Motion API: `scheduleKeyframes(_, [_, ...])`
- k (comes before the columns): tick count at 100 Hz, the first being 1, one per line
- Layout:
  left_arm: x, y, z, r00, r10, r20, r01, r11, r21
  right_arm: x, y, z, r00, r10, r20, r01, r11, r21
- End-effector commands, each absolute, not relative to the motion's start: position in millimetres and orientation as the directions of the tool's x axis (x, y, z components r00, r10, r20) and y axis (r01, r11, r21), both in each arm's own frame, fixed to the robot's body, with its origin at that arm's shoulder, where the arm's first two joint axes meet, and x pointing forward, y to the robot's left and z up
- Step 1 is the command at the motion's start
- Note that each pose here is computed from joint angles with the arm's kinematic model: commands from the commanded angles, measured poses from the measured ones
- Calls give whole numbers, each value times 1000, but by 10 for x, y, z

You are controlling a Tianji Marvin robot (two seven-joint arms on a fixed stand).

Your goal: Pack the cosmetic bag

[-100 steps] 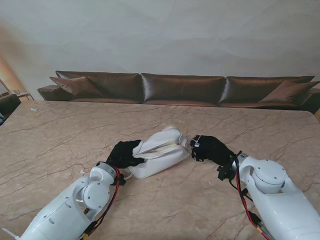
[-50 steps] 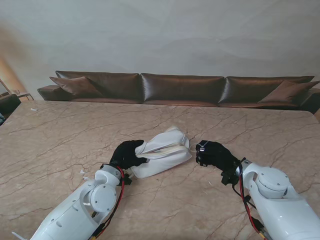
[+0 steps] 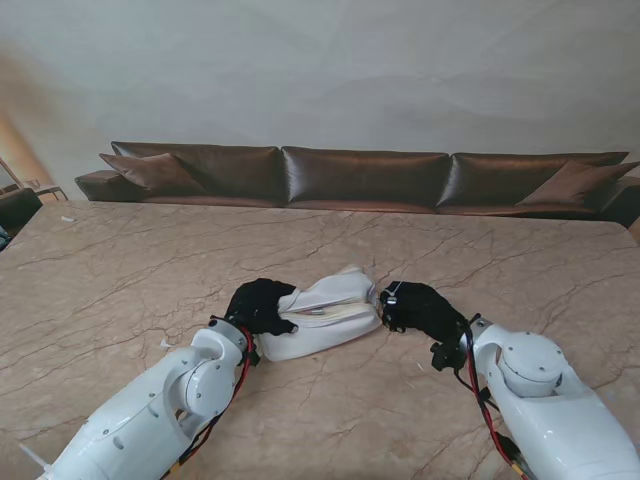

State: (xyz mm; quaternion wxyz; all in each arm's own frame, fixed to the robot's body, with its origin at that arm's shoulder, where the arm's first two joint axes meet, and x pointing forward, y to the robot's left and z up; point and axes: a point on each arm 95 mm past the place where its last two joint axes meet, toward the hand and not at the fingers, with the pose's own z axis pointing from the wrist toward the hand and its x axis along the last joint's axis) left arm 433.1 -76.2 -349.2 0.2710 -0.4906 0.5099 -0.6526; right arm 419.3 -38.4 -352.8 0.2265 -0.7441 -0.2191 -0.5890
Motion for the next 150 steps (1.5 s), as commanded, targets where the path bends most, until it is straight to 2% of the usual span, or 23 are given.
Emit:
scheduleKeyframes(1, [4196, -695, -3860, -338, -876, 345, -242, -274, -931, 4242, -323, -3299, 152, 50, 987, 614, -787, -55])
scheduleKeyframes(35, [4210, -737, -3953, -358, -874, 329, -288, -232, -929, 4203, -313, -3076, 86, 54, 995, 631, -776, -12])
scheduleKeyframes(63, [4144, -649, -3886, -334, -842, 423, -306, -328, -894, 4132, -410, -3259, 143, 104, 984, 643, -766, -12])
scheduleKeyframes(85, [4115, -592, -3882, -296, -776, 557, -368, -445, -816, 4062, -520, -3356, 162, 102, 982, 616, -787, -20])
scheduleKeyframes(104, [4119, -611, -3965, -196, -669, 717, -385, -620, -684, 4025, -604, -3487, 193, 74, 978, 589, -806, -55])
scheduleKeyframes(120, [4124, -645, -3983, -138, -597, 790, -400, -696, -596, 4023, -611, -3591, 225, 27, 974, 579, -808, -111])
scheduleKeyframes(150, [4111, -569, -3809, -162, -738, 655, -274, -604, -748, 4094, -445, -3693, 273, -104, 956, 565, -787, -247])
